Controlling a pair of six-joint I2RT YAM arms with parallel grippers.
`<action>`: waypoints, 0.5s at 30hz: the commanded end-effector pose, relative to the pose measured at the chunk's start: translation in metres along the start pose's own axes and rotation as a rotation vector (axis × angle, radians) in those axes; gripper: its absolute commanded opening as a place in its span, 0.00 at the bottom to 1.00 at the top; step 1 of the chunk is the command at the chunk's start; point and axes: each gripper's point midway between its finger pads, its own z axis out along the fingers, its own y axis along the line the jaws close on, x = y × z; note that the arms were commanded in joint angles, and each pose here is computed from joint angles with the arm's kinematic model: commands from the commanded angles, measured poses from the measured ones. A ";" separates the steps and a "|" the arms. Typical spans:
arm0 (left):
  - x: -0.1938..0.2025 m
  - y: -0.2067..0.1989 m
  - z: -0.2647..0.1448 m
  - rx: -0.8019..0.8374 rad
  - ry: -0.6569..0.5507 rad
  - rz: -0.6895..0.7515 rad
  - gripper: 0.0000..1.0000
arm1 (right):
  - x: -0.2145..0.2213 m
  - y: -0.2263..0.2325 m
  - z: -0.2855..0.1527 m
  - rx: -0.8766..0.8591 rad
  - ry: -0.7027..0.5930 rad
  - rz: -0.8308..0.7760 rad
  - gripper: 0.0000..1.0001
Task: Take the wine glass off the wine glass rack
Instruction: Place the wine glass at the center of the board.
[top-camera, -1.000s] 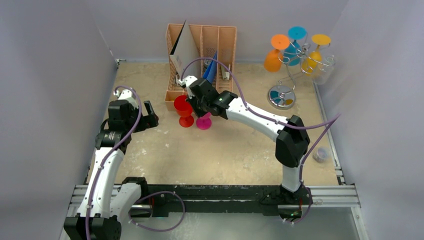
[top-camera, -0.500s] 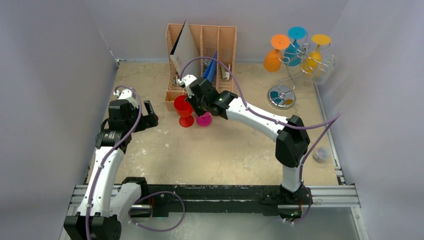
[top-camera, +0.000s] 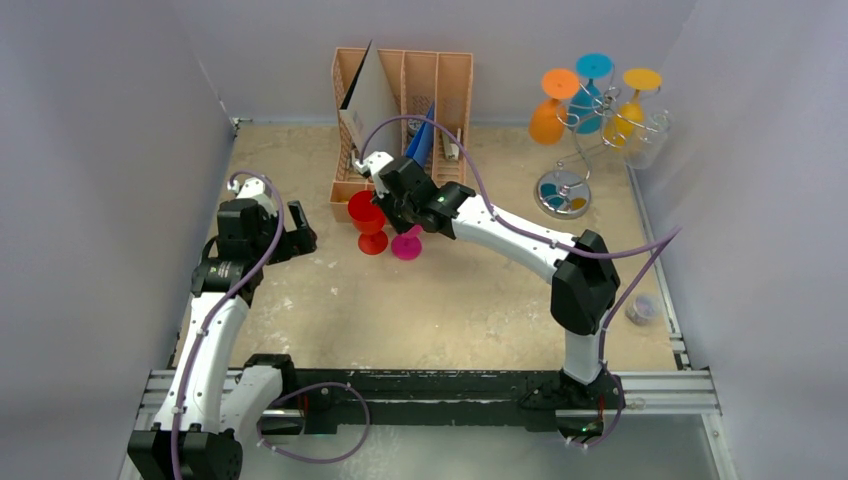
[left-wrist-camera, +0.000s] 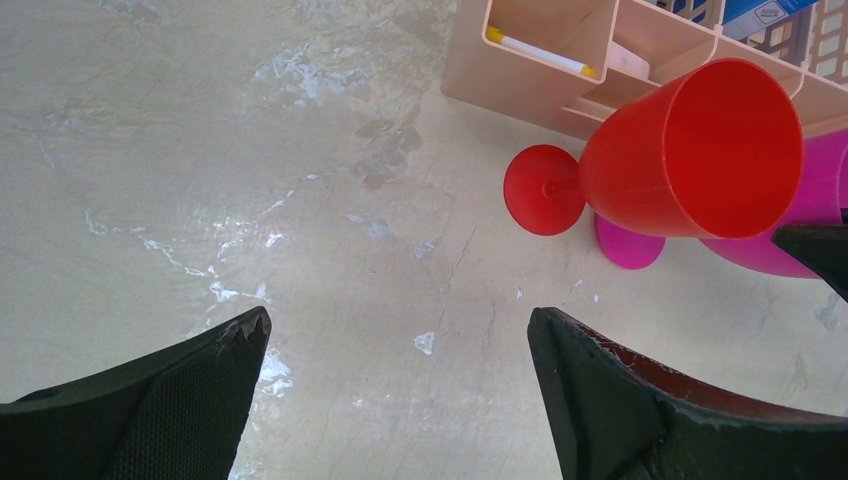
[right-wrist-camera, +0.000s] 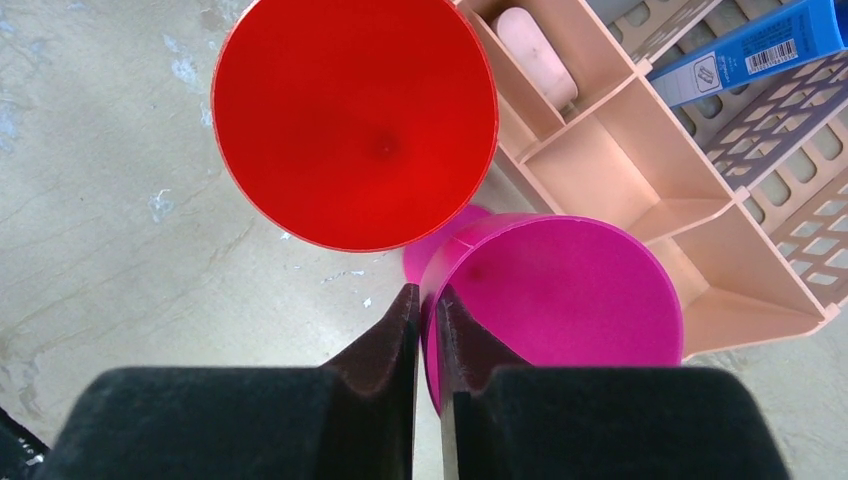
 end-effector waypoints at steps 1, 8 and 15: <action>-0.008 -0.002 0.001 0.012 -0.031 0.004 1.00 | -0.008 -0.006 -0.011 0.024 -0.030 -0.010 0.12; -0.008 -0.003 0.001 0.019 -0.031 0.004 1.00 | -0.012 -0.011 -0.012 0.054 -0.035 -0.021 0.10; -0.008 -0.004 0.001 0.023 -0.030 0.005 1.00 | -0.010 -0.012 -0.010 0.054 -0.030 -0.031 0.06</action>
